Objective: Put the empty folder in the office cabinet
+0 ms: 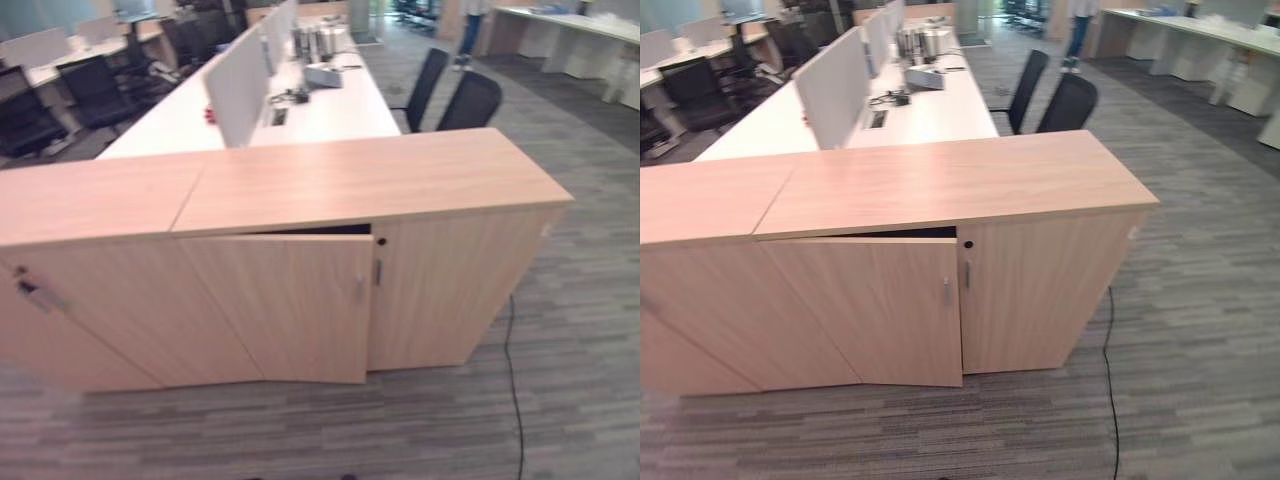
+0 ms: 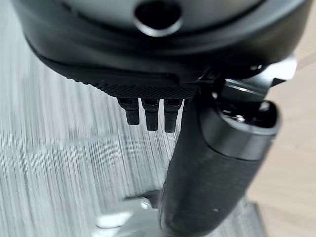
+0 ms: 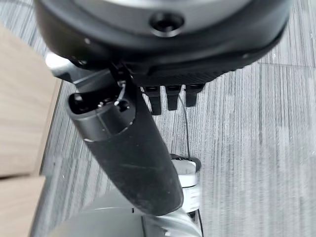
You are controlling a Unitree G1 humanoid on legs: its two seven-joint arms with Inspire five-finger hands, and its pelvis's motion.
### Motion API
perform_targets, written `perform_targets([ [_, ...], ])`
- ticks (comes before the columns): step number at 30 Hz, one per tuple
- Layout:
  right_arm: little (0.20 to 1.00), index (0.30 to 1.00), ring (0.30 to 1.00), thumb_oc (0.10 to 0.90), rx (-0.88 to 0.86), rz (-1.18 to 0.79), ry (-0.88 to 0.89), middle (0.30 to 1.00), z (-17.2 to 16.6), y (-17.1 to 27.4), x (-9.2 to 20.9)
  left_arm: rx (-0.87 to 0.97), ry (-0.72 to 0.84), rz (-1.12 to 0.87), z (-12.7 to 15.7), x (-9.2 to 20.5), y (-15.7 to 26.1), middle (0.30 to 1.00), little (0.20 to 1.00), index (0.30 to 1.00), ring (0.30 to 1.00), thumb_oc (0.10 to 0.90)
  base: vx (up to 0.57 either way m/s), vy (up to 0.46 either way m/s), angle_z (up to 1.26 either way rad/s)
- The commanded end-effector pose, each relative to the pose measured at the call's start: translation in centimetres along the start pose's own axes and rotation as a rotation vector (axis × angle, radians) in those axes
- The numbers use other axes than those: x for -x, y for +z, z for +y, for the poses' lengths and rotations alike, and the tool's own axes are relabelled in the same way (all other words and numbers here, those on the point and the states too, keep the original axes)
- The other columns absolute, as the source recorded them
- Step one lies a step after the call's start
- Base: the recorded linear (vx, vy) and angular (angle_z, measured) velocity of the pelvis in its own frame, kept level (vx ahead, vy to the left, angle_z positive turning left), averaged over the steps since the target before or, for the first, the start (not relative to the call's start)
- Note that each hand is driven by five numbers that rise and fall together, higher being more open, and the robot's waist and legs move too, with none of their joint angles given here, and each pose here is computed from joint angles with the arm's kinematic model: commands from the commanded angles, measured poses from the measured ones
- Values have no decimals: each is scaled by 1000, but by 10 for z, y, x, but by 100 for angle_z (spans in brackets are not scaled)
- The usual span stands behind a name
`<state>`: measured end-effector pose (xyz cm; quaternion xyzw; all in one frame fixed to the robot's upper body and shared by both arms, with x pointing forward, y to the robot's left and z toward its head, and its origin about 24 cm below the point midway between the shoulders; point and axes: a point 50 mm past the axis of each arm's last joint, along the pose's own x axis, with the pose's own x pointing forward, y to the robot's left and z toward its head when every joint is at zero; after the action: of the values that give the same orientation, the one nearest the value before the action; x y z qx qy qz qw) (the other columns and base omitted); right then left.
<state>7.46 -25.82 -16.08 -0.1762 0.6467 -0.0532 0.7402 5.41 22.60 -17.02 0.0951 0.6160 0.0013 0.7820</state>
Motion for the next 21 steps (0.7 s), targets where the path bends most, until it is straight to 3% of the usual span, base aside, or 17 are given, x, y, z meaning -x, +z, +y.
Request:
perform_targets([
  [1,900,900,900,800,-30,-85,-70,900,-26,24,1,-5,44,56,11,3,-18,900,900,900,900,800,-16,-8,-27],
  [6,900,900,900,800,35,-97,-69,900,-23,31,2,-91,-16,43,2,0,-5,900,900,900,900,800,-16,-59,-48],
  [14,900,900,900,800,37,-36,-68,900,-5,1,0,-288,109,-329,7,5,78,900,900,900,900,800,55,-99,-12],
  [21,900,900,900,800,141,-16,-58,900,2,-4,0,-373,82,-319,-3,5,70,900,900,900,900,800,48,-50,-2],
])
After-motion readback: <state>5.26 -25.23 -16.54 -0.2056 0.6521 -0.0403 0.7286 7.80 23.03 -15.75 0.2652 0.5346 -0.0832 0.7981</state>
